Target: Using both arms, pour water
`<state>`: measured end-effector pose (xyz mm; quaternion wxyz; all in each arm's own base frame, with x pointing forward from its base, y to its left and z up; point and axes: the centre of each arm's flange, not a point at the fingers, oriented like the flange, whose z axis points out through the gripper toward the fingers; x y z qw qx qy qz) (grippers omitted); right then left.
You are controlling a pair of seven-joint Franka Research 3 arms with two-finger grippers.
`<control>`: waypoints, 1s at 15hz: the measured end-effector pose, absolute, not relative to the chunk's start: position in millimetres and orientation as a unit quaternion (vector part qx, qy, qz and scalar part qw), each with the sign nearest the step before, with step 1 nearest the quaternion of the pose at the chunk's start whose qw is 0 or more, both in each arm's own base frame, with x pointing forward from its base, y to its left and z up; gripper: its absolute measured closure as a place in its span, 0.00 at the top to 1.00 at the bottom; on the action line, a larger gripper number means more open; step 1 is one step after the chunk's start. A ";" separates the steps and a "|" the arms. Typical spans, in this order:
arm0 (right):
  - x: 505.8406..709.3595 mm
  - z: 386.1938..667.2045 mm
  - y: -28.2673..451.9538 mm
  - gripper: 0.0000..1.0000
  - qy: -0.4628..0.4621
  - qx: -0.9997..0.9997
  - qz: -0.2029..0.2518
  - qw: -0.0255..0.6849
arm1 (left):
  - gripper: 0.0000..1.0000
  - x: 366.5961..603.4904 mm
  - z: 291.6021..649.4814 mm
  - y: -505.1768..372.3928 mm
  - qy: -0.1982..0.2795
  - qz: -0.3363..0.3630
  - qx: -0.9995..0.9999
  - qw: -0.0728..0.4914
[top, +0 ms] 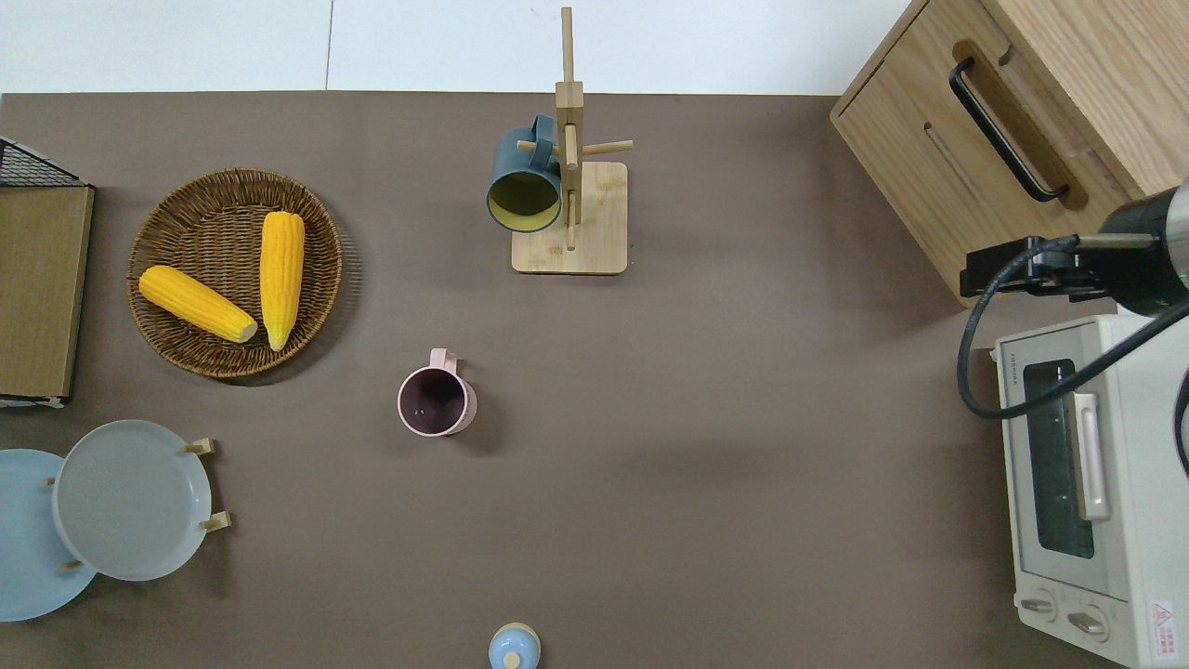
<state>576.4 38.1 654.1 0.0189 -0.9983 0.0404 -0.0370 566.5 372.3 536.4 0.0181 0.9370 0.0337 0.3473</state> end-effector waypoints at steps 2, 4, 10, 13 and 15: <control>576.4 654.1 38.1 1.00 0.040 -0.998 -0.037 0.019 | 0.63 570.7 528.5 371.0 0.031 0.349 0.936 0.024; 576.4 654.1 38.1 1.00 0.040 -0.998 -0.037 0.019 | 0.63 575.5 519.1 370.0 0.023 0.353 0.935 0.030; 576.4 654.1 38.1 1.00 0.040 -0.998 -0.037 0.019 | 0.63 586.5 497.9 374.6 0.020 0.360 0.932 0.031; 576.4 654.1 38.1 1.00 0.040 -0.998 -0.037 0.019 | 0.63 588.3 491.1 376.0 0.019 0.359 0.933 0.032; 576.4 654.1 38.1 1.00 0.040 -0.998 -0.037 0.019 | 0.63 589.5 486.8 376.7 0.015 0.357 0.933 0.032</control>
